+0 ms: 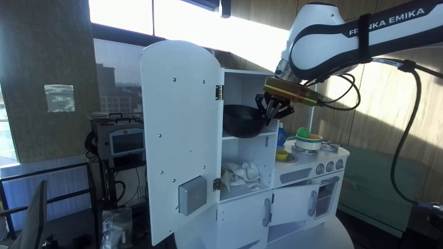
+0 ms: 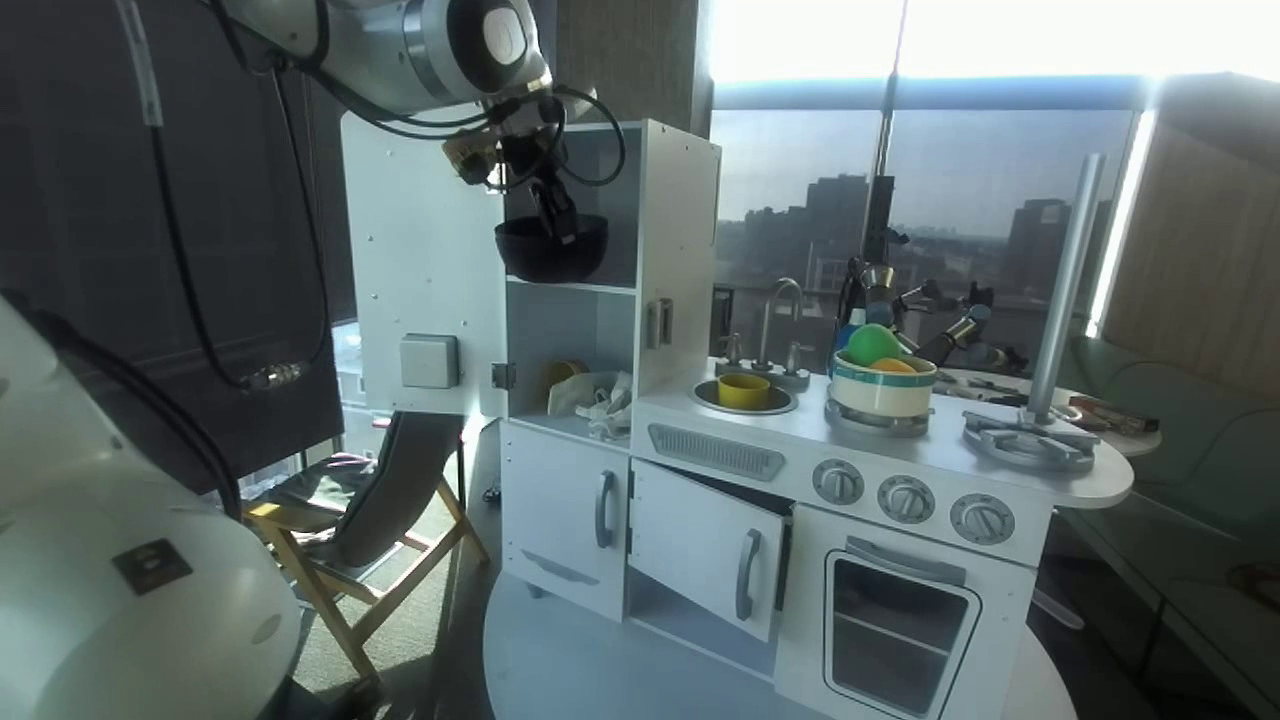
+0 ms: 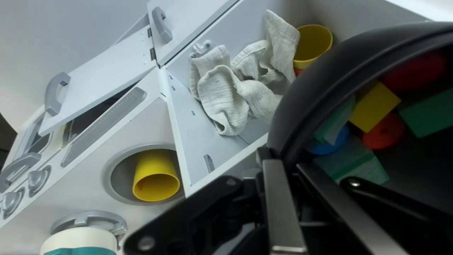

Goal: Remove the black bowl from the top cabinet and put it on the sink on the right

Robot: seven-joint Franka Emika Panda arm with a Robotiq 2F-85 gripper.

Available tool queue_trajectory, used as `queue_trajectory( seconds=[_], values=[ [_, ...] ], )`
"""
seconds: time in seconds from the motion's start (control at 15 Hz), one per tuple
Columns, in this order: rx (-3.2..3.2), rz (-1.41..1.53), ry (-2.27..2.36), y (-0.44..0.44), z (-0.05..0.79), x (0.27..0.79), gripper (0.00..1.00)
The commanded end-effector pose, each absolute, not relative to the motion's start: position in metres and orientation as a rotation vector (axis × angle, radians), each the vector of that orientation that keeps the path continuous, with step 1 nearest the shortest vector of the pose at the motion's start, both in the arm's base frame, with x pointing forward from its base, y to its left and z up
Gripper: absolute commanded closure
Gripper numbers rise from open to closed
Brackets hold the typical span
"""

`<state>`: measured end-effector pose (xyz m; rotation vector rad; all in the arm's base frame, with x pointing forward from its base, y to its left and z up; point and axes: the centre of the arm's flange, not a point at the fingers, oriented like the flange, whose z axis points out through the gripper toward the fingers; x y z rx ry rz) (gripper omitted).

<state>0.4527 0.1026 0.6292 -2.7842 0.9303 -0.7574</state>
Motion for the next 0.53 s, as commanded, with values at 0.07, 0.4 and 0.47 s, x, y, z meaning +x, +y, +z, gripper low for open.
queue_trajectory(
  seconds=[0.07,0.4,0.47],
  values=[
    [-2.925,-0.667,0.873,0.093,0.642,0.412,0.91],
    [-3.030,-0.612,0.840,0.078,0.646,0.372,0.91],
    [-3.044,-0.591,0.833,0.075,0.645,0.365,0.91]
  ],
)
